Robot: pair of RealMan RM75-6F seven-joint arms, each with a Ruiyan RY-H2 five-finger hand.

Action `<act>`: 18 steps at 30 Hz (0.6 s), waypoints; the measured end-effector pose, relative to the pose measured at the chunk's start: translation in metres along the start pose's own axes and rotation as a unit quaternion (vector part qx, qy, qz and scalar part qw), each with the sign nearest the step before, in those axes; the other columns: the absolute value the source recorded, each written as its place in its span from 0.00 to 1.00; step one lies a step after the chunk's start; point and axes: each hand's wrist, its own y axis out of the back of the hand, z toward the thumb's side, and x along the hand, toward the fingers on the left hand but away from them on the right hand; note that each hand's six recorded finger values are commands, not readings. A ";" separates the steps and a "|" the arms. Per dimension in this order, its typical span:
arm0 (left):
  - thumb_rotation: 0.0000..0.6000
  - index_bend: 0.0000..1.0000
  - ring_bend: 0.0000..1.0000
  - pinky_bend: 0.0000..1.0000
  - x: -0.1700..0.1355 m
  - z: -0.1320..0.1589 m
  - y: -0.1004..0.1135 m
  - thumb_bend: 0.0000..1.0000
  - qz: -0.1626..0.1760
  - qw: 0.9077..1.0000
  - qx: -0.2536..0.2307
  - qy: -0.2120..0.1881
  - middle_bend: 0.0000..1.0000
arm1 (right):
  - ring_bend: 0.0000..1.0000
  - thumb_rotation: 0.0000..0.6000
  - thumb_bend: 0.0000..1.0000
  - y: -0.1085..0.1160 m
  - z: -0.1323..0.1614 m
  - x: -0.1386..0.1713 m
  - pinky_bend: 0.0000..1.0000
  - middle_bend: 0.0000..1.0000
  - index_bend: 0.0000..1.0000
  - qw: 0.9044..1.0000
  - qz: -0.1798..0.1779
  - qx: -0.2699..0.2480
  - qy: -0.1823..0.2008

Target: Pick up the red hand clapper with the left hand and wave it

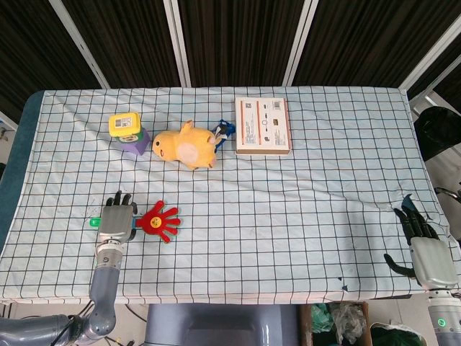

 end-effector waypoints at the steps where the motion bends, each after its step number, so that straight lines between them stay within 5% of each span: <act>1: 1.00 0.41 0.03 0.16 0.000 0.000 0.000 0.27 0.000 1.000 0.000 0.000 0.14 | 0.00 1.00 0.23 0.000 0.000 0.000 0.15 0.00 0.00 1.000 0.000 0.000 0.000; 18: 1.00 0.41 0.03 0.16 -0.003 0.001 0.002 0.27 0.003 1.000 -0.001 -0.005 0.14 | 0.00 1.00 0.23 0.000 0.000 0.000 0.15 0.00 0.00 1.000 -0.001 -0.001 -0.001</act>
